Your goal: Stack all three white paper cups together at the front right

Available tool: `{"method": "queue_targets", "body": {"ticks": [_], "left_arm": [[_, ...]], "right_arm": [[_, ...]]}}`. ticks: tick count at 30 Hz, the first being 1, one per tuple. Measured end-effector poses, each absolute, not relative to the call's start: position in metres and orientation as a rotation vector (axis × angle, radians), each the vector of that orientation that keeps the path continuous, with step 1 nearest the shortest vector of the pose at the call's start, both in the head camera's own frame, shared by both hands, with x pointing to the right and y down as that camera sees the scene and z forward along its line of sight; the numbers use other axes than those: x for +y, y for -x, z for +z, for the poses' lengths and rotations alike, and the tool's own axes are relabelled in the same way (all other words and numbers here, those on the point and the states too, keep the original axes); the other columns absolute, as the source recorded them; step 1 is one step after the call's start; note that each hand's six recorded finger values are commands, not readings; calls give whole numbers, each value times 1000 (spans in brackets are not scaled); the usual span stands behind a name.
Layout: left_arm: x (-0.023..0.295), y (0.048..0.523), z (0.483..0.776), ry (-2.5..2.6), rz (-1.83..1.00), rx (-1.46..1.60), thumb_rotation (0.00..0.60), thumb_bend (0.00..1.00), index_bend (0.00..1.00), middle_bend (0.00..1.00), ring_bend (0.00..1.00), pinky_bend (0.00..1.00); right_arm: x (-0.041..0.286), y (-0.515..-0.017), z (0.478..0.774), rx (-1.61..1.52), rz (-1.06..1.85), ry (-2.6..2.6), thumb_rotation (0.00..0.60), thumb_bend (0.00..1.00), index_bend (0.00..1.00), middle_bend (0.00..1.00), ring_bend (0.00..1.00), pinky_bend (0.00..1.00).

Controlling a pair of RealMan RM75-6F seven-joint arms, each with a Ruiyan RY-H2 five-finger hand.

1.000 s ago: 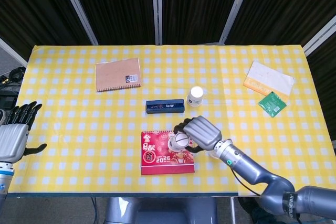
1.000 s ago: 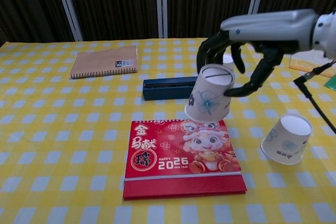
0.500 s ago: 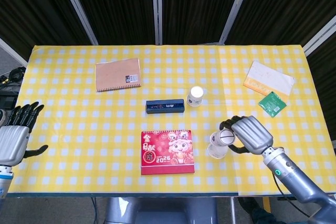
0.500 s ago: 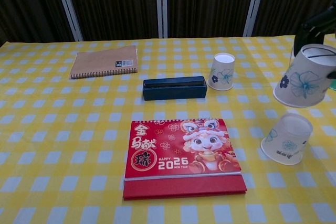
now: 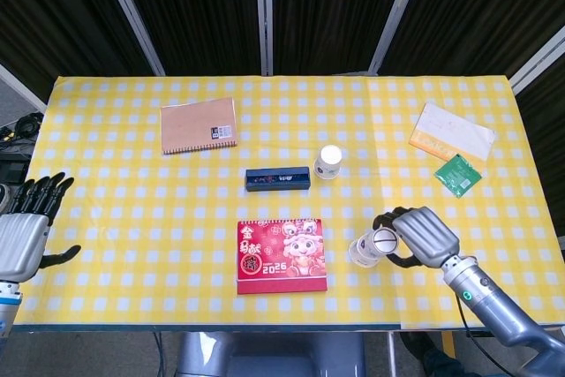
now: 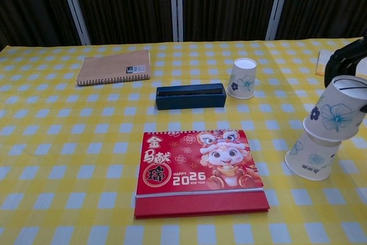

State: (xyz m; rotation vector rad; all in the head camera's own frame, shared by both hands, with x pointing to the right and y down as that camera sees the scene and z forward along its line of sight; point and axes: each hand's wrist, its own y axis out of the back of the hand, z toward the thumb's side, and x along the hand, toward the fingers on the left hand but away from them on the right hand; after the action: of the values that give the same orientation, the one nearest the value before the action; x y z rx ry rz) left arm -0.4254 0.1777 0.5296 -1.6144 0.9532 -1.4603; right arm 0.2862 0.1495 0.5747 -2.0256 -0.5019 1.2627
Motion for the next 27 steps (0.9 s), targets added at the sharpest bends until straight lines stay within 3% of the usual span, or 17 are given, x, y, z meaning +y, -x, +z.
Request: {"method": "queue_targets", "body": {"ticks": [22,27], "left_arm": [[178,424,534,1623,-1473,937,600,0,0,0,0,0],[178,424,533,1625,-1472,940,600,0,0,0,0,0]], "right_arm": [[153,-281,585,-481,1250,2024,600,284,407,425,354,523],[154,-283,587,-457,1262,2013,600,250,328,316,279,501]]}}
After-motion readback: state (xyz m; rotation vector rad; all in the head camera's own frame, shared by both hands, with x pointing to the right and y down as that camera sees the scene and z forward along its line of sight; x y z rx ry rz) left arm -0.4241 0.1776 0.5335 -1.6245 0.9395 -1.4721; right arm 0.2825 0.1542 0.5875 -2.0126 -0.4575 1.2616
